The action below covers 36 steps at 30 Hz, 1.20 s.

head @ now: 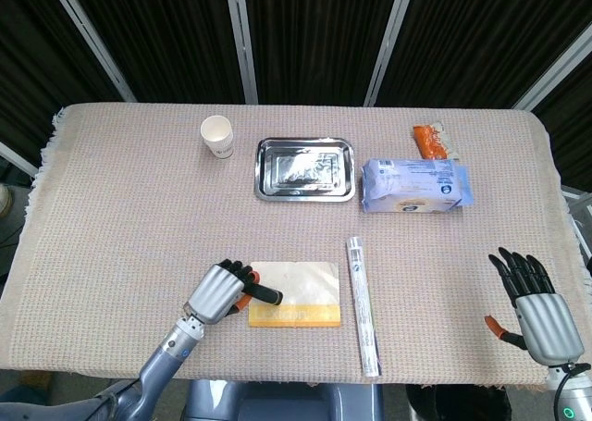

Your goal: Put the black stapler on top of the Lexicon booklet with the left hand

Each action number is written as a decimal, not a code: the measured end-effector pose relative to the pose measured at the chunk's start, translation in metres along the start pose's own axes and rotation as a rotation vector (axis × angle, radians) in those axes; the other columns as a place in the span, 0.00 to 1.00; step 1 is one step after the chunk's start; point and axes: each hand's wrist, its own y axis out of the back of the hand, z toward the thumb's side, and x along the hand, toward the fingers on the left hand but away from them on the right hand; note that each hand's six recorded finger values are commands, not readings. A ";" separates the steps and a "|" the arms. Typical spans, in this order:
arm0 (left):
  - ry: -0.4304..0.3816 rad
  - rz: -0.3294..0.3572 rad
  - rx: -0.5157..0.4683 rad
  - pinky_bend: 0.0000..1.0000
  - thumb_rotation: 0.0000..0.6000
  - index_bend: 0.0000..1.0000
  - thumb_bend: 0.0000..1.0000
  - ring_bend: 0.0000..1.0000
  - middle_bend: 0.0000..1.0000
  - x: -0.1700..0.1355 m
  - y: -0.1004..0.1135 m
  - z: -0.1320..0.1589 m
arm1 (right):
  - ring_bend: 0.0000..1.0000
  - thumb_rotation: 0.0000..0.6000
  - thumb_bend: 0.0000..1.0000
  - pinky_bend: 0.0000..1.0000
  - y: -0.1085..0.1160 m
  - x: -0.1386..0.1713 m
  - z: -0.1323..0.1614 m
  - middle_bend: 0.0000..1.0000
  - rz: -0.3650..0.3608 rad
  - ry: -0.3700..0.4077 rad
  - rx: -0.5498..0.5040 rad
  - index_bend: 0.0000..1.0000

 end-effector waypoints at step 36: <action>-0.098 -0.056 -0.013 0.21 1.00 0.00 0.18 0.03 0.01 0.023 -0.001 0.035 | 0.00 1.00 0.17 0.00 0.004 0.010 0.003 0.00 -0.016 0.009 0.001 0.00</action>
